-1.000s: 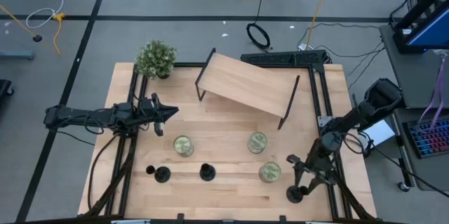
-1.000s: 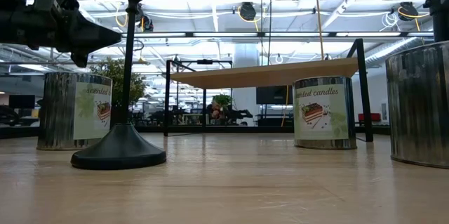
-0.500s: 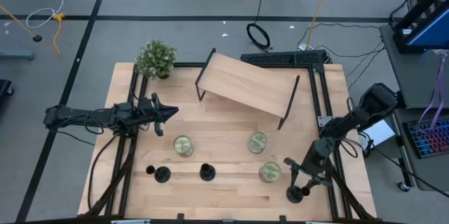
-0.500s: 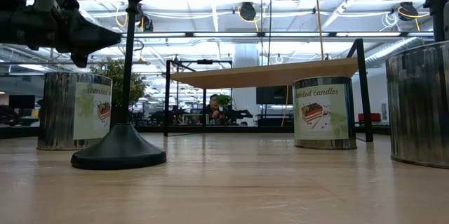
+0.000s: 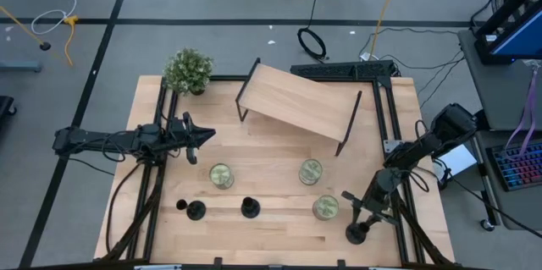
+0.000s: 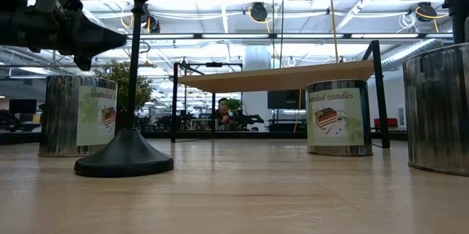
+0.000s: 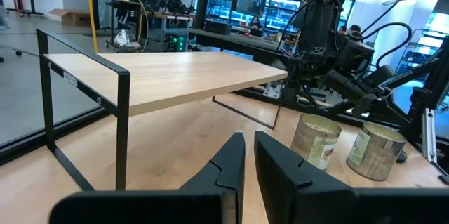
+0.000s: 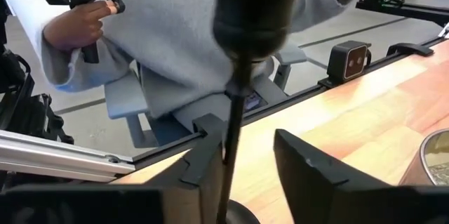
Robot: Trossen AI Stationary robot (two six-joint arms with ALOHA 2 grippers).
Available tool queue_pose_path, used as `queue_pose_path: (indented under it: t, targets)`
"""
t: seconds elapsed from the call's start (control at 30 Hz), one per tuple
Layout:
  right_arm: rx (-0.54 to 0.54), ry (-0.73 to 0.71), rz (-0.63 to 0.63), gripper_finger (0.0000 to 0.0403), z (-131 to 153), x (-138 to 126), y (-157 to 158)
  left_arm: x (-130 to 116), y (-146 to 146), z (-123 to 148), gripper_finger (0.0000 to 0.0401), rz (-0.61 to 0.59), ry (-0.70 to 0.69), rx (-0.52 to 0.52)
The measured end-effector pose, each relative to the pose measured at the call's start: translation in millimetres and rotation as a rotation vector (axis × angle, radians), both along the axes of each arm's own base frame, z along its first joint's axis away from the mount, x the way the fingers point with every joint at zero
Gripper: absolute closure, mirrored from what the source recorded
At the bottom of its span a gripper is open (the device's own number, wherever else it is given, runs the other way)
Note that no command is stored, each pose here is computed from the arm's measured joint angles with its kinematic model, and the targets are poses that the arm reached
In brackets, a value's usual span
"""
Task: Pick & Place candle stick holders
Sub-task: Put the right black candle holder on the shelf
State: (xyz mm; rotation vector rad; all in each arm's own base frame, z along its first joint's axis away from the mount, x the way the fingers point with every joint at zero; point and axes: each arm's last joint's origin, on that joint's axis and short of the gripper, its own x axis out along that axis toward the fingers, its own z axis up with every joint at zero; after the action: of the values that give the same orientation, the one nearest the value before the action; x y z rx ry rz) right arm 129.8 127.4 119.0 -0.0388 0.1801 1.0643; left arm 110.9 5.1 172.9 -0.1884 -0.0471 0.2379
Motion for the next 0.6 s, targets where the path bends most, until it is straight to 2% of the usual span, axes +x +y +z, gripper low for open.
queue_pose_path:
  t: [0.3,0.6]
  targets:
    - [-0.006,-0.009,0.0,0.0389,-0.1,0.1,-0.1,0.0,0.0,0.0,0.0364,0.001,0.006,0.026]
    - [0.003,-0.12,-0.029,0.0388,7.8,1.8,-1.2,0.0,0.0,0.0,0.0364,0.001,0.007,0.027]
